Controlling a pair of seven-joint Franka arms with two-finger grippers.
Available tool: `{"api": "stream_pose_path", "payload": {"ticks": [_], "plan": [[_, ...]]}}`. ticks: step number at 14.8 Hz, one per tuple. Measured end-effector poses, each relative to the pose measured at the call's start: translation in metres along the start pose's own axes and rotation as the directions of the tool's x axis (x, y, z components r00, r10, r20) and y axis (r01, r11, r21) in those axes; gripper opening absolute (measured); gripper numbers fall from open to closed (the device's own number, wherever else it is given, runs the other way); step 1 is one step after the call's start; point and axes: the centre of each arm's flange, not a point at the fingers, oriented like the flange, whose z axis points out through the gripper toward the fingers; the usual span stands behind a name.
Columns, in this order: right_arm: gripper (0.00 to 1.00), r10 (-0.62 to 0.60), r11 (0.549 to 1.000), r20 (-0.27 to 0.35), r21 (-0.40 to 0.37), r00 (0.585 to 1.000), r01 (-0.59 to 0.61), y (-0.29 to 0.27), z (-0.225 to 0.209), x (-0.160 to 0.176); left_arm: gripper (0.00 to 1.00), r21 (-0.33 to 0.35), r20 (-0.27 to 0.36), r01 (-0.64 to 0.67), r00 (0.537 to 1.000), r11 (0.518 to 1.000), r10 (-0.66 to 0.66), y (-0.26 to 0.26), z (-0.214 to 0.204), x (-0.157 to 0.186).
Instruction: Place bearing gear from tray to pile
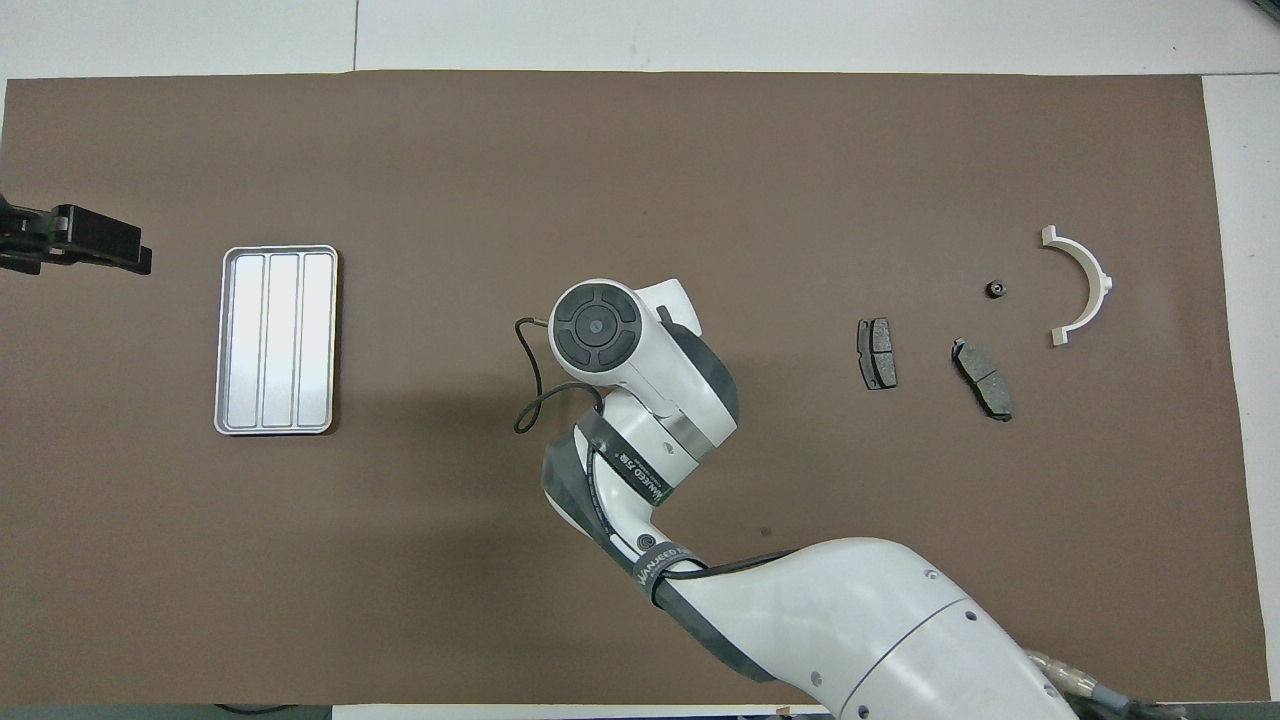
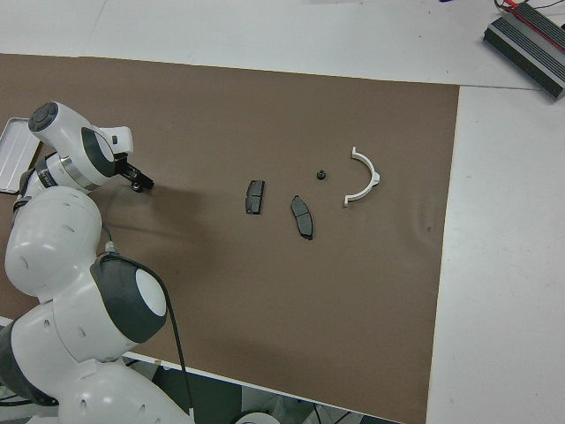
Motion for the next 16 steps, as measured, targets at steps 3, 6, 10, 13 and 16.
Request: {"api": "stream_pose_path", "payload": {"ticks": [3,6,10,13,16], "plan": [[0.99,0.001,1.0,0.004,-0.005,1.0,-0.001,0.0,0.003,-0.004,1.0,-0.001,0.0,-0.001,1.0,1.0,0.001,0.001,0.0,0.0],[1.0,0.001,1.0,0.006,-0.007,1.0,-0.001,0.0,0.004,-0.004,1.0,-0.003,0.009,-0.003,1.0,1.0,0.003,0.002,0.005,-0.002],[0.9,0.022,1.0,0.011,-0.006,1.0,-0.022,-0.001,0.005,-0.008,1.0,-0.002,0.001,-0.003,1.0,1.0,0.003,0.002,0.007,-0.001],[0.88,0.033,0.999,0.024,-0.009,0.999,-0.033,-0.003,0.005,-0.013,1.0,-0.002,-0.003,-0.003,1.0,1.0,0.003,0.002,0.006,-0.001],[0.79,0.039,0.999,0.031,-0.007,0.999,-0.039,-0.003,0.002,-0.013,1.0,0.004,0.003,-0.005,1.0,1.0,0.005,0.001,0.008,-0.001]]}}
